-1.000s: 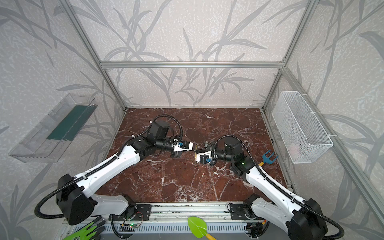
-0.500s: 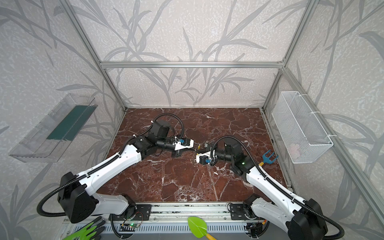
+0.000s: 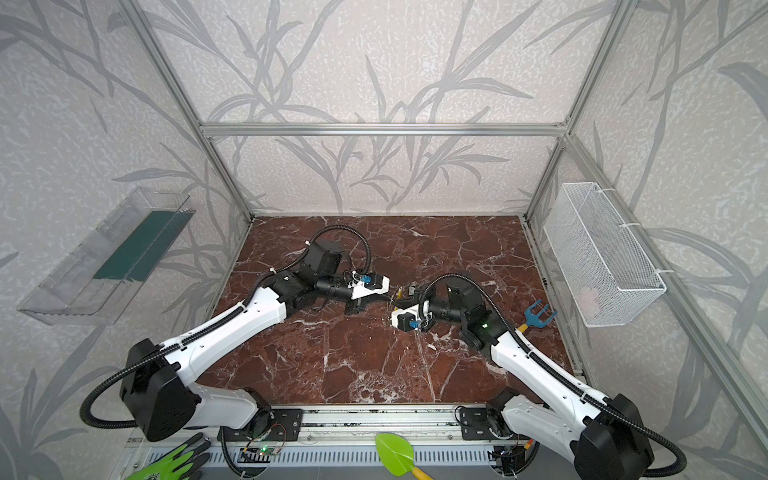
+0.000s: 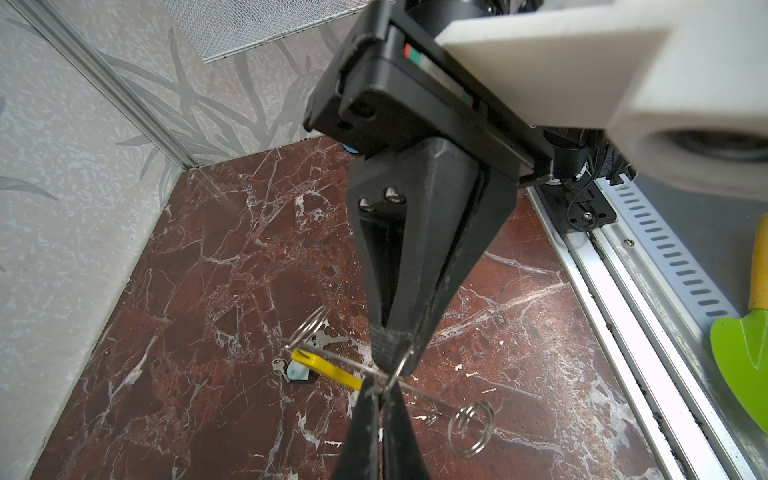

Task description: Put the keys on the keyring

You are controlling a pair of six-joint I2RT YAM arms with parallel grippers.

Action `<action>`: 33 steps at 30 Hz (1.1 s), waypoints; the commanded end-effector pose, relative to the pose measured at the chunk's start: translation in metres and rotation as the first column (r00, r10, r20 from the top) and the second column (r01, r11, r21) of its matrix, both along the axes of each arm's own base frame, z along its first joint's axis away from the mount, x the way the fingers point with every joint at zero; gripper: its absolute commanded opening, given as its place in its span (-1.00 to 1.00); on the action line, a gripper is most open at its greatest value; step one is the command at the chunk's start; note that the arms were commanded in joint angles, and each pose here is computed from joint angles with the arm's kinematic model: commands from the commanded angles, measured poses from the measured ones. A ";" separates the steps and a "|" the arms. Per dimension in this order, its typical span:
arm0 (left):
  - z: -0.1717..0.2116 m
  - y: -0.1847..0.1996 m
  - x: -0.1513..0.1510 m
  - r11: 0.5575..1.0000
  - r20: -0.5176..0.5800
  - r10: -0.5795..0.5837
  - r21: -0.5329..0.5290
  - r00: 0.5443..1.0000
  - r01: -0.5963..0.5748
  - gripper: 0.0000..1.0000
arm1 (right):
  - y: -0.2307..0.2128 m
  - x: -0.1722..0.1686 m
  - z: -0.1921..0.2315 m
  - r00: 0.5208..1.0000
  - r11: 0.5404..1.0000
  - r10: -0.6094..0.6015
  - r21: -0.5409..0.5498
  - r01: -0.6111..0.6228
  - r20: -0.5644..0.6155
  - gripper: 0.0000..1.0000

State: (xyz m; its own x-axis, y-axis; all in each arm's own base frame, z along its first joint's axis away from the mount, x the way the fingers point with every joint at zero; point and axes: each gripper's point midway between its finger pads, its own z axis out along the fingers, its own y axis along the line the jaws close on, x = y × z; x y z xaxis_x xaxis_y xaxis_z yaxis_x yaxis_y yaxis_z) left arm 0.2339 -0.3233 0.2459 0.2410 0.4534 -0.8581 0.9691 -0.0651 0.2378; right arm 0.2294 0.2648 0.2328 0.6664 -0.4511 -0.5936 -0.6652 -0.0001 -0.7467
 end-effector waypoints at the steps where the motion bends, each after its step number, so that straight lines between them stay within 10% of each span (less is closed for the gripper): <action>1: 0.019 -0.009 -0.015 0.996 0.021 -0.083 -0.039 0.996 0.084 -1.00 | 0.002 0.008 0.014 1.000 1.000 -0.019 0.017 0.019 0.016 -1.00; 33: 0.011 -0.010 -0.026 0.993 0.062 -0.116 0.026 0.991 0.114 -1.00 | -0.001 0.017 0.028 0.996 0.992 -0.063 0.105 0.070 -0.069 -1.00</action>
State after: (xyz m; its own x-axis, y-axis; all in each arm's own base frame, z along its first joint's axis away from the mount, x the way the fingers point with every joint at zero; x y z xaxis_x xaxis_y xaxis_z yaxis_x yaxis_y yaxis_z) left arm 0.2304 -0.3237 0.2411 0.3334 0.5001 -0.7992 0.9401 -0.1125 0.3218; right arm 0.2335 0.2611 0.2297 0.5421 -0.4481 -0.7108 -0.7738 0.0636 -0.6302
